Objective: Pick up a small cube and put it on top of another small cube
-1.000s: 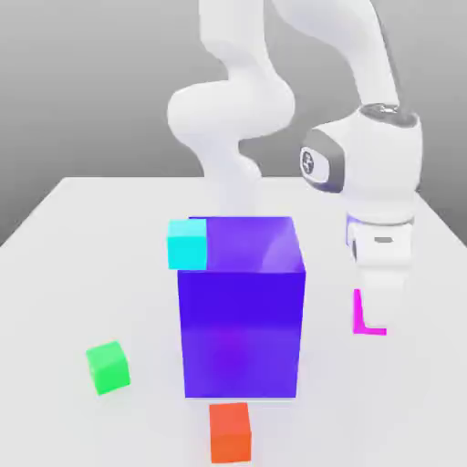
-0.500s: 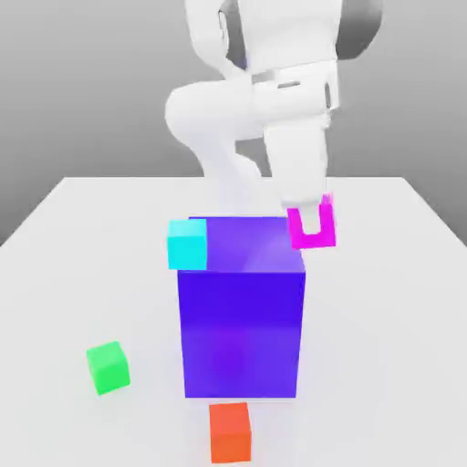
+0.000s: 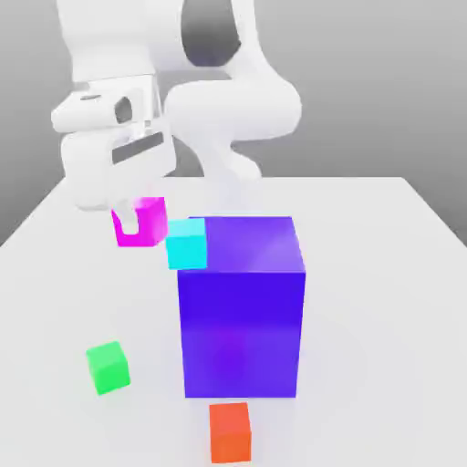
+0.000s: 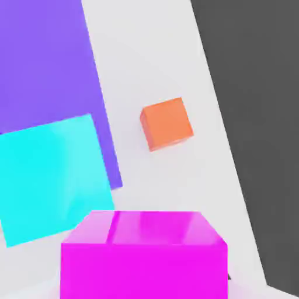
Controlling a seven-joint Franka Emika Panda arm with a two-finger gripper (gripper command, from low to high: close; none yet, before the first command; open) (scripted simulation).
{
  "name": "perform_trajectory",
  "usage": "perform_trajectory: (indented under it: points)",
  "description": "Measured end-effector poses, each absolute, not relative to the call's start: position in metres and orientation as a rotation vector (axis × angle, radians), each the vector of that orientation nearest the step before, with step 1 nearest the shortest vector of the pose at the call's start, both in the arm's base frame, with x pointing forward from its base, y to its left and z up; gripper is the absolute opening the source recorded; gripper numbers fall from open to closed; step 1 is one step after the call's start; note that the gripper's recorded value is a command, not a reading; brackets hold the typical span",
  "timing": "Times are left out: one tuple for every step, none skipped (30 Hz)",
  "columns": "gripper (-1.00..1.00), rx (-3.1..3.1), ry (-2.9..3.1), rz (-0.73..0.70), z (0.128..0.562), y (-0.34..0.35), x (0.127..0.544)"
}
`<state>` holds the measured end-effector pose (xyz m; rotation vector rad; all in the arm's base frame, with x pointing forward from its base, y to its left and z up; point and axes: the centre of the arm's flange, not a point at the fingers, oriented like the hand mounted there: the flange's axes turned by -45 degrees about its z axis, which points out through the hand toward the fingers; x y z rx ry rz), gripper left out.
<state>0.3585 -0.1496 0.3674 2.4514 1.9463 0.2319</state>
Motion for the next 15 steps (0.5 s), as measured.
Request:
perform_trajectory:
  points:
    - [-1.00,2.454,1.947,0.213,0.358,-0.158,0.356]
    - [-1.00,2.457,1.949,0.194,0.347,-0.165,0.354]
    - [-1.00,2.460,1.951,0.174,0.336,-0.172,0.352]
    - [-1.00,2.463,1.953,0.154,0.325,-0.178,0.350]
    - [-1.00,2.466,1.956,0.134,0.314,-0.183,0.348]
    - [-1.00,2.469,1.959,0.114,0.302,-0.187,0.347]
    - [-1.00,2.472,1.962,0.093,0.290,-0.191,0.345]
    - [-1.00,2.474,1.966,0.072,0.278,-0.194,0.344]
    - [-1.00,2.476,1.971,0.051,0.266,-0.196,0.343]
    - [-1.00,2.466,1.974,0.029,0.256,-0.195,0.342]
    - [-1.00,2.455,1.975,0.014,0.246,-0.194,0.342]
    - [-1.00,2.449,1.979,0.009,0.234,-0.192,0.343]
    - [-1.00,2.441,1.987,0.007,0.222,-0.190,0.344]
    - [-1.00,2.435,1.992,0.005,0.210,-0.189,0.345]
    - [-1.00,2.437,1.987,0.004,0.198,-0.190,0.344]
